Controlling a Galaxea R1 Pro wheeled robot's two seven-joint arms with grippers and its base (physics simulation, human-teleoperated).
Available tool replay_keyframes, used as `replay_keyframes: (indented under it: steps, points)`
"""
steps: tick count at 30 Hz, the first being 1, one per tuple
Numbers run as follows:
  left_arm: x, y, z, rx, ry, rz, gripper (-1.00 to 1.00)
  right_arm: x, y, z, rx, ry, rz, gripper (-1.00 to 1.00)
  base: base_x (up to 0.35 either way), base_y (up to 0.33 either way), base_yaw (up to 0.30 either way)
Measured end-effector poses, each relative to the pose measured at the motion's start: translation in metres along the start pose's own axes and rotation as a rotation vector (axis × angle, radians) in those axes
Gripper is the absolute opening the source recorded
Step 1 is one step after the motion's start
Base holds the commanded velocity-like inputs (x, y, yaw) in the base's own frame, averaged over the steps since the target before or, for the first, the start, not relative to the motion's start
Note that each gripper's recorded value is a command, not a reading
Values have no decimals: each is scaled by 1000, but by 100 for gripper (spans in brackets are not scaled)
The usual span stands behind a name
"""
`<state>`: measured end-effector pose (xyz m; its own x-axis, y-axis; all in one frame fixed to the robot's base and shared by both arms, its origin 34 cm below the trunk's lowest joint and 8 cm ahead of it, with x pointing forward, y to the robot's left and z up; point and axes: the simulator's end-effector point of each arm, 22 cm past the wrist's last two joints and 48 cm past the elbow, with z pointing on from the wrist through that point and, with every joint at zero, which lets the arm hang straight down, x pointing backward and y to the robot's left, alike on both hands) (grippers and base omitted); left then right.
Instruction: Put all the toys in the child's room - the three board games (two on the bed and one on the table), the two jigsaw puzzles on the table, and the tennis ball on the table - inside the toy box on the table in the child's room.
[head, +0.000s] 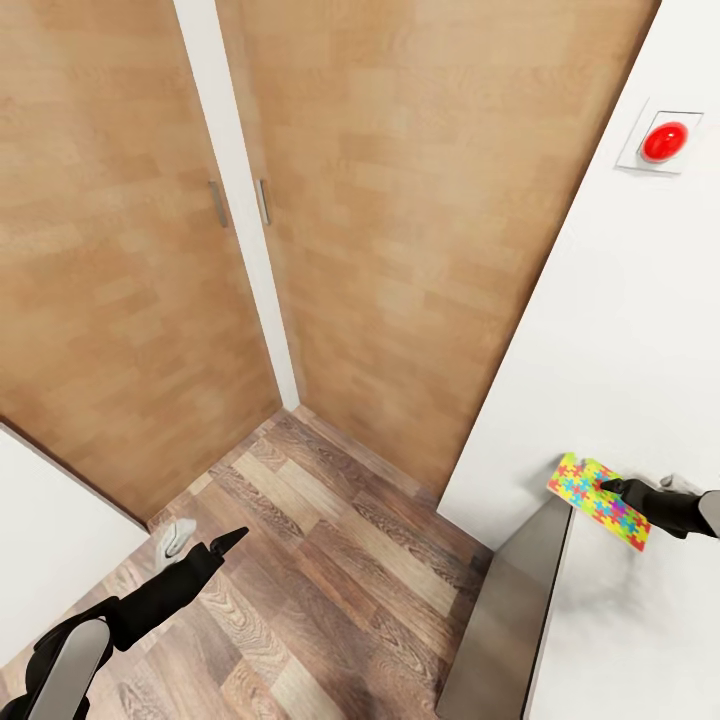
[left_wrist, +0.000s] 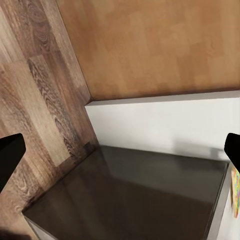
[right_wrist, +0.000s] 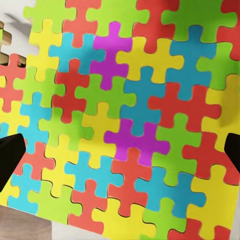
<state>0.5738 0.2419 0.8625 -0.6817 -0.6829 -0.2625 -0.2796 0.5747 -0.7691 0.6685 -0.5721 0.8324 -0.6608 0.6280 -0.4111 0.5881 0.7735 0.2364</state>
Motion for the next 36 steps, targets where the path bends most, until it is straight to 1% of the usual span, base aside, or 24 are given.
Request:
replay_keyframes:
  steps: [27,32,35,36]
  points:
    - [0,0,0,0,0,0,100,-1,0,-1,-7,-1,7,100,0,0,0]
    - [0,0,0,0,0,0,100,0,0,-1,-17,1,1,100,0,0,0]
    - [0,0,0,0,0,0,100,0,1,-2,-46,3,1,100,0,0,0]
    - [0,0,0,0,0,0,100,1,0,-2,-45,5,-1,100,0,0,0]
